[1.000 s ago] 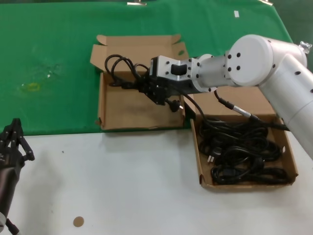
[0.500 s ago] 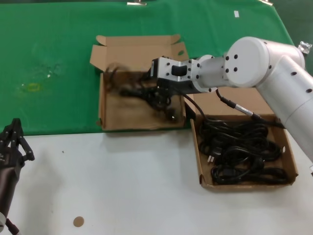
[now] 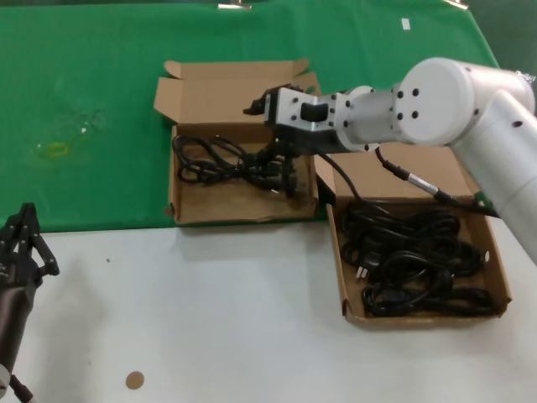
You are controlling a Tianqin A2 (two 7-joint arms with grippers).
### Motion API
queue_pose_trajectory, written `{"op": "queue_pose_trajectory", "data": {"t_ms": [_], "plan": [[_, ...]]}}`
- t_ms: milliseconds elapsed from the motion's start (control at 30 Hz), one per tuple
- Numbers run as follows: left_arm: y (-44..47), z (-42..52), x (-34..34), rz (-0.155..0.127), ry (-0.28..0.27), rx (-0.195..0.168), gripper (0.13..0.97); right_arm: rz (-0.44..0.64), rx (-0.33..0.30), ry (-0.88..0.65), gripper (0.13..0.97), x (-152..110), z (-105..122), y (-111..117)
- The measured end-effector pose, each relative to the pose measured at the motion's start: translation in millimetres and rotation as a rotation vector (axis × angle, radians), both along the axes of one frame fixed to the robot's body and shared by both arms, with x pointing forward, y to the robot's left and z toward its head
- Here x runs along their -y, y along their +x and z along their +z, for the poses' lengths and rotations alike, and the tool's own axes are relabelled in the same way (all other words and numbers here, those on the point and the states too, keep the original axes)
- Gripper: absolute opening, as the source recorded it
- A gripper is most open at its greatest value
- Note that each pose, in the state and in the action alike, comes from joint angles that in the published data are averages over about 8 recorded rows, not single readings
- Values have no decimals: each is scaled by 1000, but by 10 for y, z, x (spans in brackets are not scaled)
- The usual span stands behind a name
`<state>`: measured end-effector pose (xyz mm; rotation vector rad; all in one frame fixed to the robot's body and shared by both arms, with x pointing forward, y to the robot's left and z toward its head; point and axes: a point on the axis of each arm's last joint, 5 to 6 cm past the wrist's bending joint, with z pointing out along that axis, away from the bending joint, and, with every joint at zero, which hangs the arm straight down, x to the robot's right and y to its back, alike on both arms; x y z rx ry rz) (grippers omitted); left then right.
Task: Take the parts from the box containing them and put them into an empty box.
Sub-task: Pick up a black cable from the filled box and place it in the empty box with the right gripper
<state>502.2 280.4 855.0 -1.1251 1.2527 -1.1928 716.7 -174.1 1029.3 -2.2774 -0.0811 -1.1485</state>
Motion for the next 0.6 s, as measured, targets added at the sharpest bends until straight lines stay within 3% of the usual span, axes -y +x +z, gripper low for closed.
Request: {"op": "queue_pose_trajectory", "data": {"t_ms": [100, 600], "plan": [[0, 0, 0, 0, 0, 0, 152, -1, 10, 12, 386, 39, 59, -45], [0, 0, 0, 0, 0, 0, 171, 4, 35, 52, 739, 102, 131, -172]]}}
